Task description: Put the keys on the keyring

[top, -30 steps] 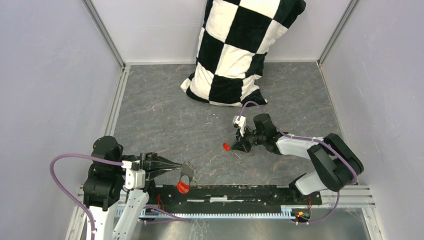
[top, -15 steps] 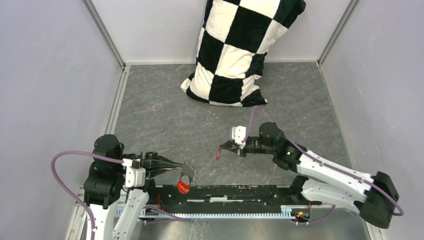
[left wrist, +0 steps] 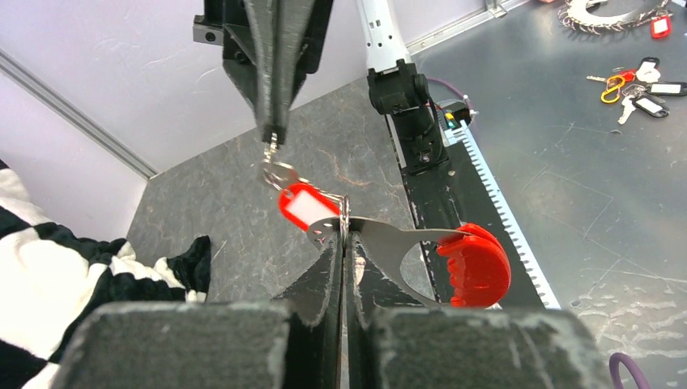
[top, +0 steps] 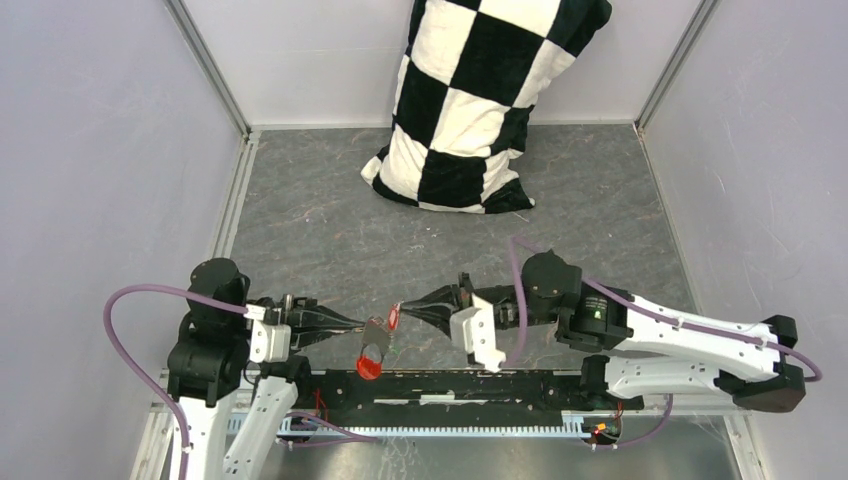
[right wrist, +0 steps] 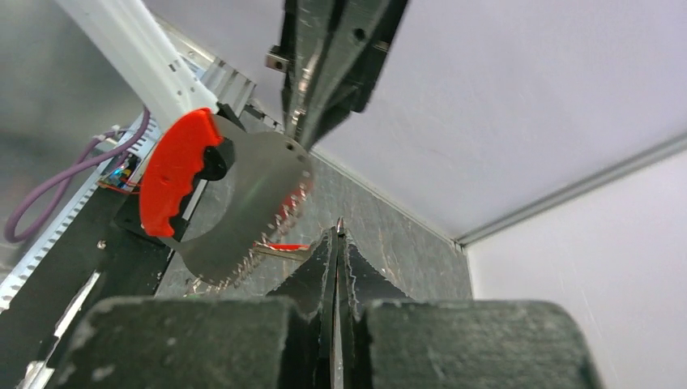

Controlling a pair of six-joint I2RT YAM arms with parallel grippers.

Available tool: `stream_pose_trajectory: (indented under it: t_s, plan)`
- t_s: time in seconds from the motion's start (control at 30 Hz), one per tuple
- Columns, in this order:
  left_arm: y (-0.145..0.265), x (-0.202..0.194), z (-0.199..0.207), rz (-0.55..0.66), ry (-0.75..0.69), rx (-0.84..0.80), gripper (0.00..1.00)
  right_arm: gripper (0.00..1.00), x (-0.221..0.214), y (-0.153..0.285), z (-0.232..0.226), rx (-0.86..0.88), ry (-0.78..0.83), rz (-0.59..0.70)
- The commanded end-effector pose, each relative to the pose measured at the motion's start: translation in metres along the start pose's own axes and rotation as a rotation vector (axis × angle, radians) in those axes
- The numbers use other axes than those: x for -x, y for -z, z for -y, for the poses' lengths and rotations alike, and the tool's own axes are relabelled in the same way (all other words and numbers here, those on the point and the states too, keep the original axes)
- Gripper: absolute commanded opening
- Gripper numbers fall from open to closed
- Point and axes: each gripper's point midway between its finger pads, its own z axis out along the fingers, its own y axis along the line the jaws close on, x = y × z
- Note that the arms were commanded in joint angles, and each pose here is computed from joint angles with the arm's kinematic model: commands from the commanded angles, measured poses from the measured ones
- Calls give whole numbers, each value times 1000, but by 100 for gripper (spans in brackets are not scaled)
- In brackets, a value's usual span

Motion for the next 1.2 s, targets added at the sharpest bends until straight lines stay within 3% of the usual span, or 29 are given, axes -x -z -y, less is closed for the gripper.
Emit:
stream_pose_trajectory:
  t_s: [0.0,0.2,0.63,0.93,1.17]
  plan:
    - [-2,26,13,71,-46,-77,2,1,14,-9,-6,67,108,-23]
    - [-2,28,15,71,-55,-78,2,1,30,-20,-14,94,139,1]
    - [0,2,4,3,-191,0,2,1,28,-30,-11,178,237,-100]
    - [0,-30,-13,-24,-149,16,2,0,0,-19,-15,242,292,-252]
    - [-4,-37,-18,-3,-89,-17,2,0,2,-22,-12,255,328,-257]
